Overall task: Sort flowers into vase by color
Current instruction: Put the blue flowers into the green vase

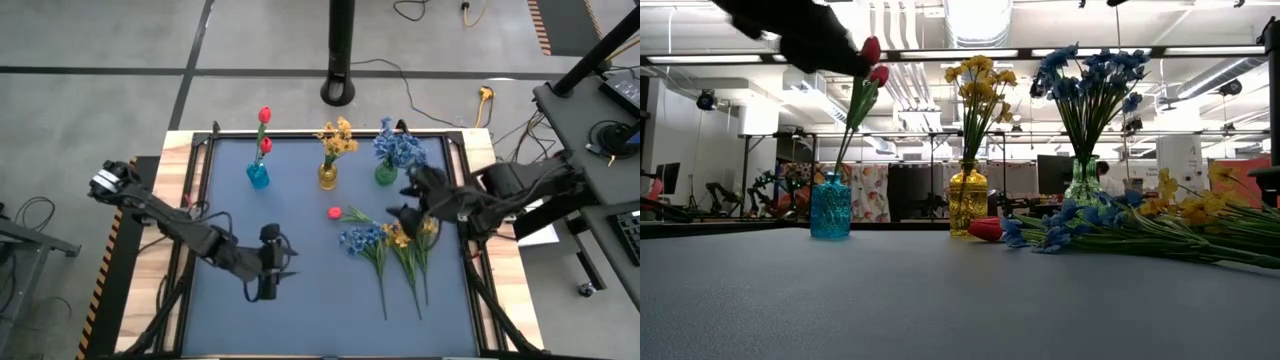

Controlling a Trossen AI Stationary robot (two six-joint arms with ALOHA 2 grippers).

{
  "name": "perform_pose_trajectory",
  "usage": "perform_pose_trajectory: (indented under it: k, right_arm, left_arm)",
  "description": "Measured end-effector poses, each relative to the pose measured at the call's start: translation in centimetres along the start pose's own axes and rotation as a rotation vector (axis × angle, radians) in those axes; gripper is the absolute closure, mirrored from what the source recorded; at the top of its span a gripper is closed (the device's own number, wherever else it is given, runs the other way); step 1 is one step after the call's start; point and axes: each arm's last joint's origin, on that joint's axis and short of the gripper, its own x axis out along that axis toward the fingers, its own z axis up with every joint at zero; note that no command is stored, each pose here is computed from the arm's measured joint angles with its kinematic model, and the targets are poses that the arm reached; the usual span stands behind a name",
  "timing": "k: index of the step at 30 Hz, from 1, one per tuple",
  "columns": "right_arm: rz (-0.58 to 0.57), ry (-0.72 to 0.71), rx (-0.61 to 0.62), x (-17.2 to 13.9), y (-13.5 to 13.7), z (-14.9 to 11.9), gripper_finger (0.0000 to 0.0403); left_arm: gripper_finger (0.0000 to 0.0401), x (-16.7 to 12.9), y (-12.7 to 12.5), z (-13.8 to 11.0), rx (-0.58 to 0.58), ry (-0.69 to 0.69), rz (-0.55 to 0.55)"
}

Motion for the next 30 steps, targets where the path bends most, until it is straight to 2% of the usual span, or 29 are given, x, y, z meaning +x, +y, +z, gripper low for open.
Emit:
perform_pose_trajectory:
  k: [6,13,18,24,30]
  right_arm:
    - [0.03,0.162,0.008,1.7,2.5,-2.6,0.0078]
    - [-0.214,0.336,-0.003,5.8,3.7,-6.4,0.0078]
    - [-0.319,0.405,-0.019,9.2,4.8,-8.5,0.0078]
    - [-0.397,0.482,-0.055,13.1,5.8,-10.9,0.0078]
    - [-0.405,0.544,-0.052,16.4,6.7,-12.9,0.0078]
  left_arm:
    - [0.0191,-2.3,-1.5,0.9,0.009,0.18,0.029]
    - [0.0191,-3.8,-2.9,1.7,0.044,0.163,-0.006]
    - [0.0191,-4.3,-3.6,1.6,0.067,0.163,-0.029]
    - [0.0191,-4.7,-3.5,1.4,0.086,0.178,-0.02]
    - [0.0191,-5.4,-2.9,1.2,0.11,0.213,-0.002]
